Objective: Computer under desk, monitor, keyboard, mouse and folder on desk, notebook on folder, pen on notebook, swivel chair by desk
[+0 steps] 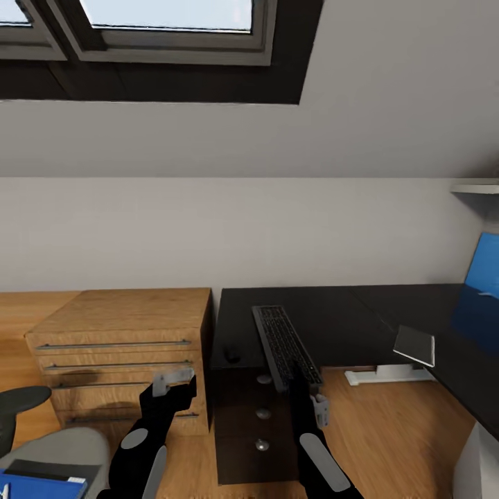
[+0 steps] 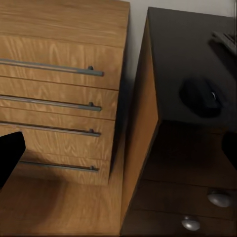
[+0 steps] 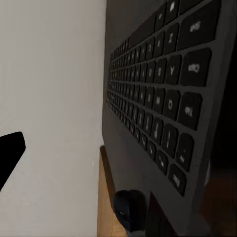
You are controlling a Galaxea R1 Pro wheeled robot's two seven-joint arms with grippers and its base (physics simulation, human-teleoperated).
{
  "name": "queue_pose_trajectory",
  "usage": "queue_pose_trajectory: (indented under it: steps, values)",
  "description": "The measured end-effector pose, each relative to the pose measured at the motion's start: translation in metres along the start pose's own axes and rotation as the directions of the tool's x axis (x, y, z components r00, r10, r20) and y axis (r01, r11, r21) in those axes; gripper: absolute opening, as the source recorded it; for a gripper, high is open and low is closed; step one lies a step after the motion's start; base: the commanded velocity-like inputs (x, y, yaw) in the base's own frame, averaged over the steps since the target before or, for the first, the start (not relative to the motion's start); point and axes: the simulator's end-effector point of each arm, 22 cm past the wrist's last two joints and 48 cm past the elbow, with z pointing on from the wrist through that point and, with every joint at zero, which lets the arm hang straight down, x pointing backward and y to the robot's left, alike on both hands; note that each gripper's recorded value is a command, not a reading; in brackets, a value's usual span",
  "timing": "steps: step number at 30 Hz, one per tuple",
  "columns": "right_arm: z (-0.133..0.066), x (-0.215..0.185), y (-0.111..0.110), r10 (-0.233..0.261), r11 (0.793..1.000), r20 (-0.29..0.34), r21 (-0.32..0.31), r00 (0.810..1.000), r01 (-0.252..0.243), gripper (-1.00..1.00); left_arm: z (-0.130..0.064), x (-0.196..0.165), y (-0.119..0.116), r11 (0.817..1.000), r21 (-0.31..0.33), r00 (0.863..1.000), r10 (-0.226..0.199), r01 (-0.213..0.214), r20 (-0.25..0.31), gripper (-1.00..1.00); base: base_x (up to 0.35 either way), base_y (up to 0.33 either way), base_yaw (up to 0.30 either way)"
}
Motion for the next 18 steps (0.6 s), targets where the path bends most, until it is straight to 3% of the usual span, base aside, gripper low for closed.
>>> queue_pose_trajectory:
  steps: [6,13,18]
  values:
    - [0.001,-0.003,0.0,0.004,1.0,0.009,0.002,1.0,-0.004,1.0,0.0,0.0,0.001,1.0,-0.002,1.0,0.0,0.0,0.001,1.0,-0.18,-0.287,0.0]
    - [0.001,-0.005,0.001,0.006,1.0,0.013,0.0,1.0,-0.006,1.0,0.0,-0.001,0.002,1.0,-0.003,1.0,-0.001,0.001,0.003,1.0,-0.056,-0.308,0.0]
    - [0.007,-0.045,-0.016,0.005,0.998,0.077,0.063,0.997,-0.01,1.0,0.0,-0.001,0.003,1.0,-0.006,1.0,-0.002,0.002,0.004,1.0,-0.002,-0.215,0.0]
